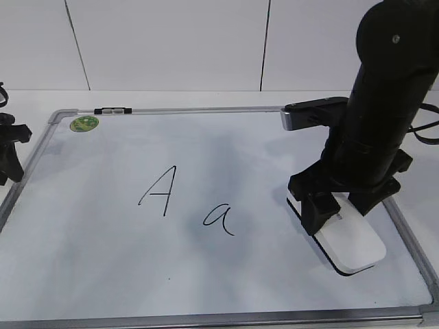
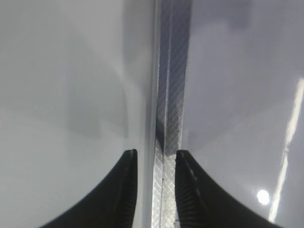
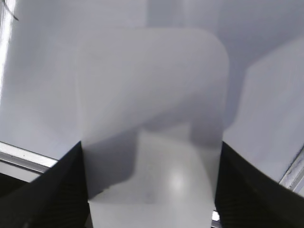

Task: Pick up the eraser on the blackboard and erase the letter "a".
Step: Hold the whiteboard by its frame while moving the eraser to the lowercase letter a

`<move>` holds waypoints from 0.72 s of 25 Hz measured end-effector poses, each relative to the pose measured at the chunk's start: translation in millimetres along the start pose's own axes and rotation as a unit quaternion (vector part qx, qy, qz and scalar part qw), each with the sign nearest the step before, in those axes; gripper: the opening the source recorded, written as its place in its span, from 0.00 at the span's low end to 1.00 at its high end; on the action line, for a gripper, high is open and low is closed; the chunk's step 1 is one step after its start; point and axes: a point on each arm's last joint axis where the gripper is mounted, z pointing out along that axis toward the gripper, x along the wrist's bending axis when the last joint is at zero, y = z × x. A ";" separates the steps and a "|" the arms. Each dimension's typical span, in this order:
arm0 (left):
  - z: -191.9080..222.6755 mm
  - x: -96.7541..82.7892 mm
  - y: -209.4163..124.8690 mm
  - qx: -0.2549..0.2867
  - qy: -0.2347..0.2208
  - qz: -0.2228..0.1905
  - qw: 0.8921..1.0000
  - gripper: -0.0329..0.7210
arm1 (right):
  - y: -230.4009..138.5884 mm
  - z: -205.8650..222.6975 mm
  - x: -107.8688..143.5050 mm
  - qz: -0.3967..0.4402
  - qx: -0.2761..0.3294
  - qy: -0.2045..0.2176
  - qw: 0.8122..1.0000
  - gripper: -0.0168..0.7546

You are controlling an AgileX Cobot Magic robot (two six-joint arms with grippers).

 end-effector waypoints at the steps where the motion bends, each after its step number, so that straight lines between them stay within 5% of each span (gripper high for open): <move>1: 0.0 0.0 0.0 0.000 0.000 0.000 1.000 0.29 | 0.0 0.0 0.0 -0.001 0.000 0.000 1.000 0.73; 18: 14.3 3.1 0.8 0.020 -0.003 -0.006 1.000 0.29 | -1.0 0.0 0.0 -0.003 0.006 0.000 1.000 0.73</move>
